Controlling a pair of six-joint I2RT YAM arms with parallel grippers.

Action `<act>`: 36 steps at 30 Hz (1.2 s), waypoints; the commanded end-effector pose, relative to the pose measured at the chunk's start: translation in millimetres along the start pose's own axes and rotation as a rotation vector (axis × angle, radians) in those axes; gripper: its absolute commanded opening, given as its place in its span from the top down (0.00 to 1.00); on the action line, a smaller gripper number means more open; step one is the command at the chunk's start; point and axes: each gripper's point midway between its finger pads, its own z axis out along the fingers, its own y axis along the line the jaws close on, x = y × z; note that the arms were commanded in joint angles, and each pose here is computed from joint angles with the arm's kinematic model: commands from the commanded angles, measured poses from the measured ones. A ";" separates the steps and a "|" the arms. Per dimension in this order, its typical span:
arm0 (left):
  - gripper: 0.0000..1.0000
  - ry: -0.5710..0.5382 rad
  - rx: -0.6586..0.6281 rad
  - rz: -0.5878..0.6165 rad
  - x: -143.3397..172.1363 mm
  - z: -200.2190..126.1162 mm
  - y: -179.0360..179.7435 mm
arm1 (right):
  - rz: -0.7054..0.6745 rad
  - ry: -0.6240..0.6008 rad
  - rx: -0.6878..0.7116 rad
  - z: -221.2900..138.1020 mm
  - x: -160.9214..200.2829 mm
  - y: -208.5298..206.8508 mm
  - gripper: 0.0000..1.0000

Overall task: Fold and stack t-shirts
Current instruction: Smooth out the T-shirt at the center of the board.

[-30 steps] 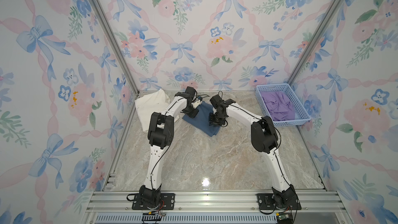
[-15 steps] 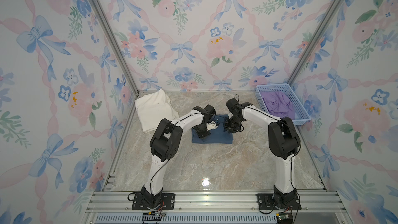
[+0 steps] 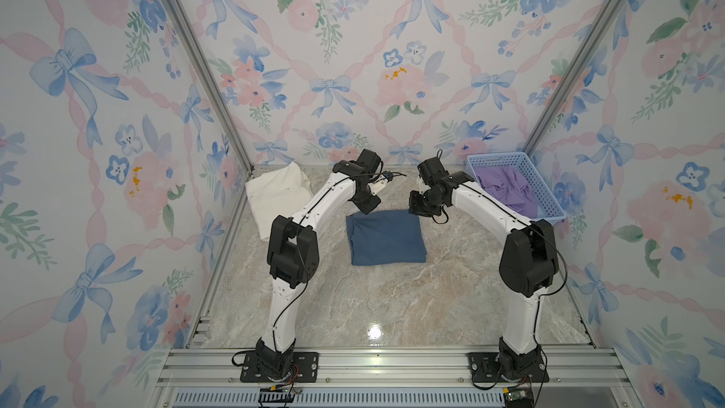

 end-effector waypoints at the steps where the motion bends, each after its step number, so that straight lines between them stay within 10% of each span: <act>1: 0.71 0.116 0.030 -0.041 22.7 41.9 -2.2 | 0.012 0.075 0.028 34.6 3.0 -5.7 0.85; 22: 0.74 0.191 0.024 -0.182 45.6 105.1 37.1 | 0.029 0.135 0.058 128.1 0.7 -24.6 0.86; 29: 0.75 0.229 -0.001 -0.200 52.5 125.1 39.6 | -0.003 0.014 -0.006 89.8 -8.3 -9.3 0.71; 36: 0.73 0.048 0.030 -0.231 10.9 45.9 40.3 | -0.098 -0.066 -0.017 24.8 12.4 11.9 0.68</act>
